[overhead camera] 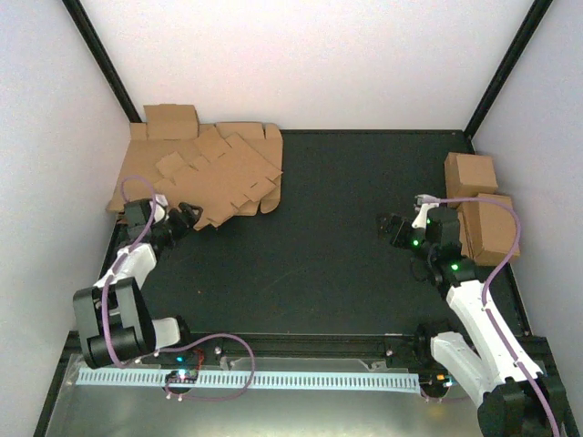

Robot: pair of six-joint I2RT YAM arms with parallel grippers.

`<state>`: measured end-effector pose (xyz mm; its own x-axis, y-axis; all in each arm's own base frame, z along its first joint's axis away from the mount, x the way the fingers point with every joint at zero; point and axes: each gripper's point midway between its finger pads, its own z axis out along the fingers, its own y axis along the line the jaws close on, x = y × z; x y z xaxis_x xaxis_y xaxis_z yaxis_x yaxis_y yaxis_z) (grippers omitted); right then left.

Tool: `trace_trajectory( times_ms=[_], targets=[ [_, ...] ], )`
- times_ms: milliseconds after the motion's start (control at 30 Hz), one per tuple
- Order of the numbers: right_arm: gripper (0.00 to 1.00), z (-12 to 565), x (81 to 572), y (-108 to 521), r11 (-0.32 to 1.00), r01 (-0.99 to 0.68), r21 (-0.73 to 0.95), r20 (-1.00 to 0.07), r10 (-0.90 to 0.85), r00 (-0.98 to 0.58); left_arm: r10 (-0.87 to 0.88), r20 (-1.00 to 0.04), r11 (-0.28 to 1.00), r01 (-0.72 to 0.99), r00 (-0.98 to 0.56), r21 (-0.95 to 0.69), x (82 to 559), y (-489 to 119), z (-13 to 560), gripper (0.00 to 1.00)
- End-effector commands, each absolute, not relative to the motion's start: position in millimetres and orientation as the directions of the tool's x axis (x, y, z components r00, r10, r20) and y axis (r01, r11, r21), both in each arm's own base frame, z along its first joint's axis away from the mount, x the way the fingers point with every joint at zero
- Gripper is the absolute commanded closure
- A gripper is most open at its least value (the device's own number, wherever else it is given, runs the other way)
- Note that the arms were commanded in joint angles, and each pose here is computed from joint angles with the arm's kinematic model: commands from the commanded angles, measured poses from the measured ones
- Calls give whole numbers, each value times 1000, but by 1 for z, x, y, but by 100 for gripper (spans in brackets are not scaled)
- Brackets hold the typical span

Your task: Fold the paper box

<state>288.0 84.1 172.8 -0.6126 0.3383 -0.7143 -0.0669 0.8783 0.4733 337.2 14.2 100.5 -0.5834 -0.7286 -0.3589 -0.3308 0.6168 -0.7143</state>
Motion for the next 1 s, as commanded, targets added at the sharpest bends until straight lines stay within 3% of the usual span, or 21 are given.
trace_trajectory(
  times_ms=[0, 133, 267, 367, 500, 700, 967],
  targets=[
    [1, 194, 295, 91, 872, -129, 473, -750, 321, -578, -663, -397, 600, -132, -635, -789, 349, -22, 137, 14],
    [1, 193, 296, 94, 867, -131, 480, -740, 321, -591, -523, -531, 694, 29, -667, -720, 343, -48, 162, 13],
    [0, 192, 296, 96, 861, -137, 490, -732, 321, -601, -332, -716, 896, 31, -614, -443, 342, -42, 177, 13],
    [0, 193, 296, 98, 857, -145, 495, -727, 318, -609, -225, -782, 951, 43, -582, -305, 345, -45, 184, 18],
    [0, 194, 298, 100, 857, -150, 493, -725, 310, -615, -141, -780, 966, 87, -610, -242, 355, -65, 177, 32],
    [0, 192, 298, 100, 858, -142, 494, -717, 309, -625, 52, -713, 987, 145, -699, -71, 367, -97, 139, 36],
    [0, 190, 298, 101, 854, -137, 502, -708, 314, -633, 223, -639, 975, 184, -736, 128, 374, -109, 116, 52]
  ],
)
